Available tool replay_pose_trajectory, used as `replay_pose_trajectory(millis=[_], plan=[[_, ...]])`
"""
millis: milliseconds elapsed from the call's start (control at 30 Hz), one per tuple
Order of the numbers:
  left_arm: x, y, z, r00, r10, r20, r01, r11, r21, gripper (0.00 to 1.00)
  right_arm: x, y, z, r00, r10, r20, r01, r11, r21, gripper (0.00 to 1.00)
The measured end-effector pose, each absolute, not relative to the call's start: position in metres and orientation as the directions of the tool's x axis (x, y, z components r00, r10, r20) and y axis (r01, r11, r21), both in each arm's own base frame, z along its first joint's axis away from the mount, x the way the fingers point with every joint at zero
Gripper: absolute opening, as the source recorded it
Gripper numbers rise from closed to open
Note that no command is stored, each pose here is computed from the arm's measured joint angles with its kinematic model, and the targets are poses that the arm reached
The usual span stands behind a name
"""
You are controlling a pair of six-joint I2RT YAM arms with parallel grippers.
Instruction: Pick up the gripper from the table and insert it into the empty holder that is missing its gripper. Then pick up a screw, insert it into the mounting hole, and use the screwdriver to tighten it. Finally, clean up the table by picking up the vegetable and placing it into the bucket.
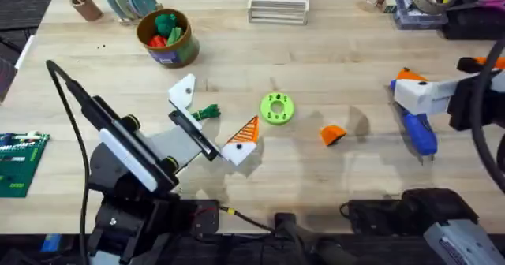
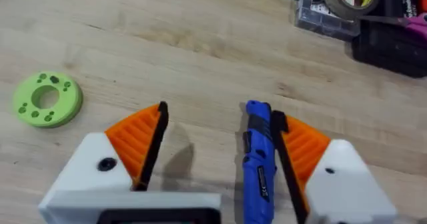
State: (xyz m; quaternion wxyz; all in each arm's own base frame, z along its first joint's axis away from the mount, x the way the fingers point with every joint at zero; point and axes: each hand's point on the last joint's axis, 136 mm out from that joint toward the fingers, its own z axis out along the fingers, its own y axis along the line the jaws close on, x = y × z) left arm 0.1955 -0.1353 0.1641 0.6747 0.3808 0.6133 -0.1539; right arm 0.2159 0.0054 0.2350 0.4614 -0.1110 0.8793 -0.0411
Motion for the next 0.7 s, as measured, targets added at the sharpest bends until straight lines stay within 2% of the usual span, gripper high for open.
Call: replay_pose_trajectory(millis=[500, 700], plan=[[0.195, -0.136, 0.164, 0.201, 0.259, -0.945, 0.677, 0.66, 0.325, 0.993, 0.216, 0.005, 0.235, -0.55, -0.233, -0.802, -0.157, 0.972, -0.175, 0.993], [0.182, -0.148, 0.164, 0.203, 0.216, -0.955, 0.749, 0.594, 0.294, 0.993, 0.216, 0.005, 0.235, -0.55, -0.233, -0.802, -0.157, 0.972, -0.175, 0.991]])
